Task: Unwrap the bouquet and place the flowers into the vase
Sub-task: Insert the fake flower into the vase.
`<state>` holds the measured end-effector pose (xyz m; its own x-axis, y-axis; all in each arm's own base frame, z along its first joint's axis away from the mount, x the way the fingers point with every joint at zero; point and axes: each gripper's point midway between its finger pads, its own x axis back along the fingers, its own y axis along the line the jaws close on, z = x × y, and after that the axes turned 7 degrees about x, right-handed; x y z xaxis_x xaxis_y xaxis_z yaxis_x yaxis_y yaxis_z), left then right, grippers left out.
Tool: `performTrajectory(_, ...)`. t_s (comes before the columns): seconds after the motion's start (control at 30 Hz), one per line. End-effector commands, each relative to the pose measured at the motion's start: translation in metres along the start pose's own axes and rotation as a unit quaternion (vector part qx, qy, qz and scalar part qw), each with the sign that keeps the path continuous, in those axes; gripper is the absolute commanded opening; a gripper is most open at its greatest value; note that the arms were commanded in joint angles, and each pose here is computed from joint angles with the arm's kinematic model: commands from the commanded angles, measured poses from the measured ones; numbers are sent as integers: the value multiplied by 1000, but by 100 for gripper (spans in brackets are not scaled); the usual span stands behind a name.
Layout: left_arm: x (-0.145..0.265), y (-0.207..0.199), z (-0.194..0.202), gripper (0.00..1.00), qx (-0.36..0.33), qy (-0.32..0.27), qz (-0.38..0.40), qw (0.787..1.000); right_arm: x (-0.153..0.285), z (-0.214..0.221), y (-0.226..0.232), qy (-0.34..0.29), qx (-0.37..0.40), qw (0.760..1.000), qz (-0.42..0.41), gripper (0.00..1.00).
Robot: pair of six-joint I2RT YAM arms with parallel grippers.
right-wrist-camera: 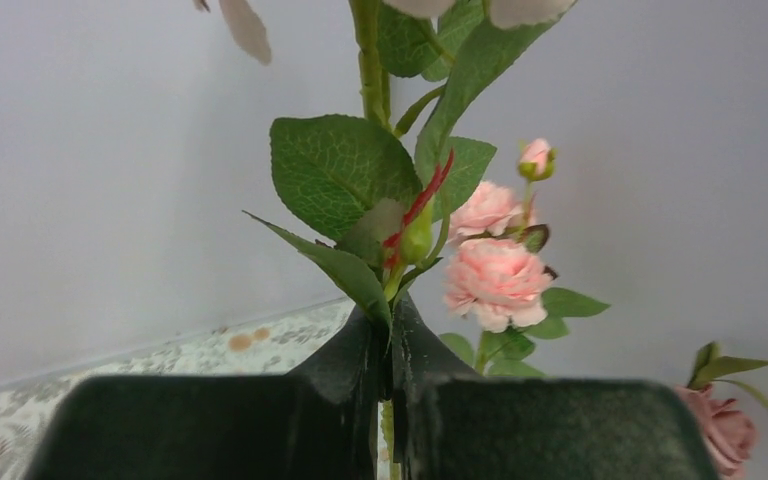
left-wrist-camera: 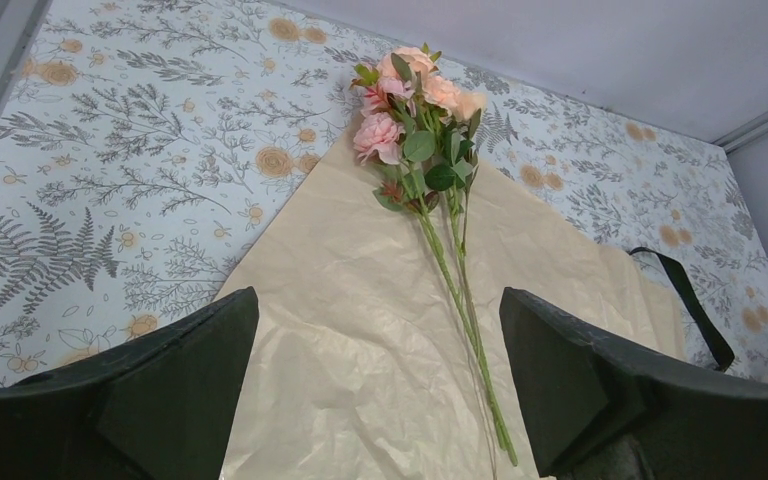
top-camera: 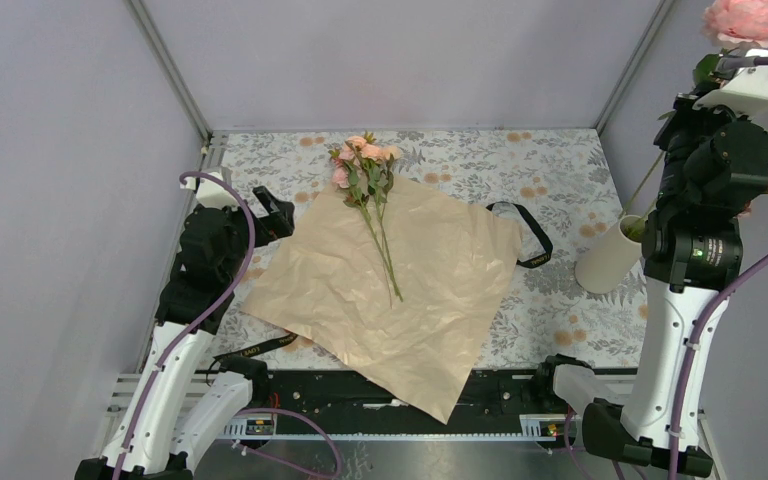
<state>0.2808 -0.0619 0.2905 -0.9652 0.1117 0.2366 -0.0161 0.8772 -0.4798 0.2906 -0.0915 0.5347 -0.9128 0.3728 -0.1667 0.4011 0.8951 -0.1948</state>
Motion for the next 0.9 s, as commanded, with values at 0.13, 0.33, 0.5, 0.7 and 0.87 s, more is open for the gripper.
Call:
performTrajectory(0.13,2,6,-12,99,-9,-27,-16,999,-13,-2,-42,-23,3,995,100,0)
performTrajectory(0.33,1,8,-12,99,-13,-26,-22,999,-32,25,-48,-14,-27,993,112,0)
performTrajectory(0.5,1,9,-12,99,-14,-25,-22,999,-38,50,-51,-1,-36,991,132,0)
performTrajectory(0.7,0,9,-11,99,-14,-23,-23,999,-37,98,-60,36,-33,982,184,0)
performTrajectory(0.87,-1,9,-10,99,-13,-23,-25,999,-37,130,-61,57,-26,977,202,0)
